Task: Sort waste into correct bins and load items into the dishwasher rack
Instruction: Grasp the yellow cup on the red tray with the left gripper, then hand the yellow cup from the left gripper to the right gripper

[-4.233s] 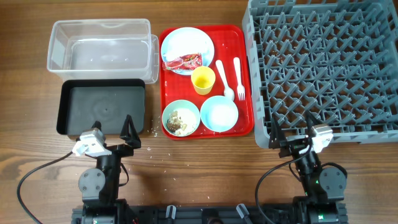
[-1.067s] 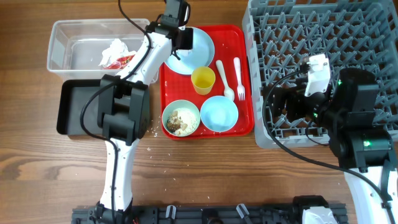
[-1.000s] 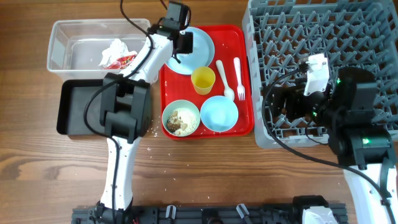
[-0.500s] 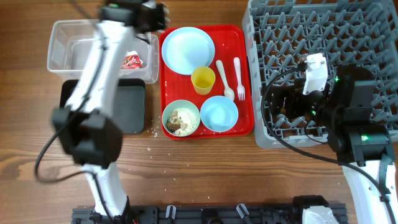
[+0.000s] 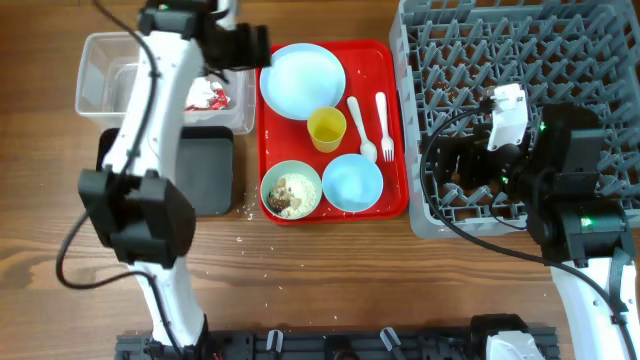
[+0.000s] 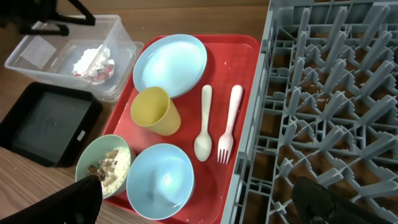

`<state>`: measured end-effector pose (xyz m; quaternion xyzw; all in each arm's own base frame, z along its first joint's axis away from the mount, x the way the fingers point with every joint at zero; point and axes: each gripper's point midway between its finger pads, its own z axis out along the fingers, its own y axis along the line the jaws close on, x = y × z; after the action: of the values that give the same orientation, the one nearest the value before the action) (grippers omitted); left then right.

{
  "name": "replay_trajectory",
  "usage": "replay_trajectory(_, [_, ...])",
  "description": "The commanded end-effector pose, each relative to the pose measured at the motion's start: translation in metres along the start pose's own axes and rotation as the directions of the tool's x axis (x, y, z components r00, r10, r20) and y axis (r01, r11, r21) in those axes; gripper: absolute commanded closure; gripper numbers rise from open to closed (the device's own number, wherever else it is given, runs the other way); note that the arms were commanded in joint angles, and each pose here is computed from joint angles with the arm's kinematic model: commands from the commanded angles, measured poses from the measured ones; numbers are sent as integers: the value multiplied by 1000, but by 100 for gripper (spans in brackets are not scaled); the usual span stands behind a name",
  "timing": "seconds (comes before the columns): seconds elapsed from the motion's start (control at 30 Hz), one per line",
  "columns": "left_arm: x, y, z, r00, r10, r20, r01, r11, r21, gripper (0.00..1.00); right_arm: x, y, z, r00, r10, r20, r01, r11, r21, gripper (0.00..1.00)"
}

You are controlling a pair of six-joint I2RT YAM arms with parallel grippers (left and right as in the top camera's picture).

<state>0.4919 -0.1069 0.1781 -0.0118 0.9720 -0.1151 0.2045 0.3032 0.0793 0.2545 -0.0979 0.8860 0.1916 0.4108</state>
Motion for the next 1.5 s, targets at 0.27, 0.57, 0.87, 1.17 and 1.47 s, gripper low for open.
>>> replay_trajectory(0.27, [137,-74,97,921,249,-299,-226,968,108,48,-7,5,-2,1000,-8,16,8,1000,-20,0])
replay_trajectory(0.57, [105,-134,49,963,206,-174,-115,898,425,96,-10,16,-5,999,4,32,-1,997,-77,0])
replay_trajectory(0.87, [111,-144,-54,956,242,-166,-56,706,706,96,-22,66,-14,997,69,45,-47,925,-378,1])
replay_trajectory(1.17, [115,-159,-93,950,291,-117,-36,472,881,96,-30,105,-3,999,16,28,10,681,-732,0])
replay_trajectory(1.47, [112,-174,-128,954,281,-101,22,274,962,96,-48,112,29,995,-17,96,85,634,-768,5])
